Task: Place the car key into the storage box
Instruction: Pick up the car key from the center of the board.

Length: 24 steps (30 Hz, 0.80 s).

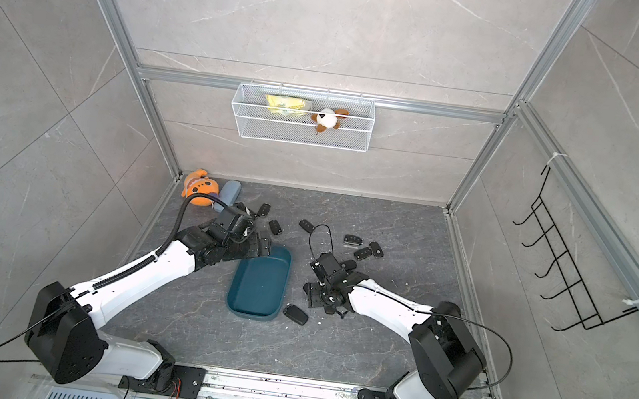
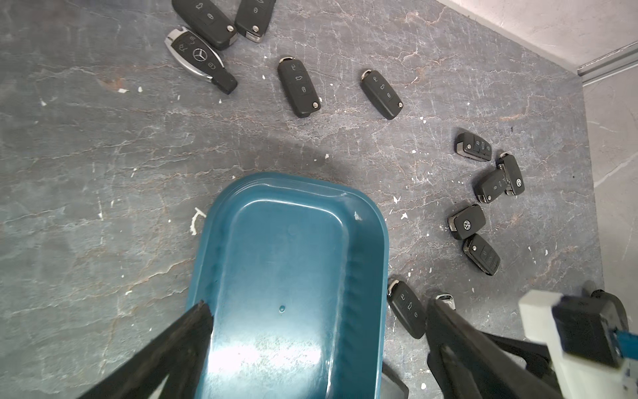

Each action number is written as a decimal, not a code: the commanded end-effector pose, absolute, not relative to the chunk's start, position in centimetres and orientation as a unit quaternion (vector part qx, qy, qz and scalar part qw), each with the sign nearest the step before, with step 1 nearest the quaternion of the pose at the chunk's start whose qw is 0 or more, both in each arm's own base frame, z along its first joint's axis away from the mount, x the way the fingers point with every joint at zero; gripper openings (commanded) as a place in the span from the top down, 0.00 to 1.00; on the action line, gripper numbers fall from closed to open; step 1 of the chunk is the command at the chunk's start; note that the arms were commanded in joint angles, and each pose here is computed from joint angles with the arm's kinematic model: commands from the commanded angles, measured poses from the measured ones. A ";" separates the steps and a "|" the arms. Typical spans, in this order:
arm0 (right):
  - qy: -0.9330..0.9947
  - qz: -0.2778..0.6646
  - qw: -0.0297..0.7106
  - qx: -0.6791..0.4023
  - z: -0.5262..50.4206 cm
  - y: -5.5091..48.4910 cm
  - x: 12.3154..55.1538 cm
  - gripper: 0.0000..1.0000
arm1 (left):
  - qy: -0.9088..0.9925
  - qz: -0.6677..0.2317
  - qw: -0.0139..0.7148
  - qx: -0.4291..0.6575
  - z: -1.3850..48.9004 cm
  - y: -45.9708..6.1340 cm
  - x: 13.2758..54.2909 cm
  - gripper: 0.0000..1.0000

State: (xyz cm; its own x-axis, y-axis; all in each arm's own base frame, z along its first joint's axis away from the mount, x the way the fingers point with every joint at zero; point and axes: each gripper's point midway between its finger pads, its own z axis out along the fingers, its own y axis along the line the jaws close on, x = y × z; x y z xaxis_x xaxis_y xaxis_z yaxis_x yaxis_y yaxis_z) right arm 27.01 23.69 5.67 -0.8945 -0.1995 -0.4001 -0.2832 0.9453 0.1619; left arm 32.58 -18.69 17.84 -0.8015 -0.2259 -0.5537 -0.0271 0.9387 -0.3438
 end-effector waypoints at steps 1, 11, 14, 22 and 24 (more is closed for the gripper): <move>0.965 0.100 0.199 -0.142 5.8 24.8 28.1 0.34 | 0.930 -0.149 0.324 -0.087 18.6 -17.2 31.9 0.00; 0.967 0.079 0.175 -0.169 3.5 26.2 29.5 0.43 | 0.921 -0.137 0.352 -0.097 19.1 -15.1 30.4 0.00; 0.968 0.071 0.168 -0.170 2.7 26.1 29.5 0.45 | 0.922 -0.133 0.353 -0.090 19.2 -14.8 30.0 0.00; 0.972 0.064 0.157 -0.162 1.8 25.9 29.2 0.69 | 0.922 -0.130 0.357 -0.077 19.6 -14.7 29.9 0.00; 0.972 0.064 0.161 -0.159 2.2 26.0 29.2 0.73 | 0.922 -0.134 0.356 -0.073 19.8 -14.9 29.9 0.00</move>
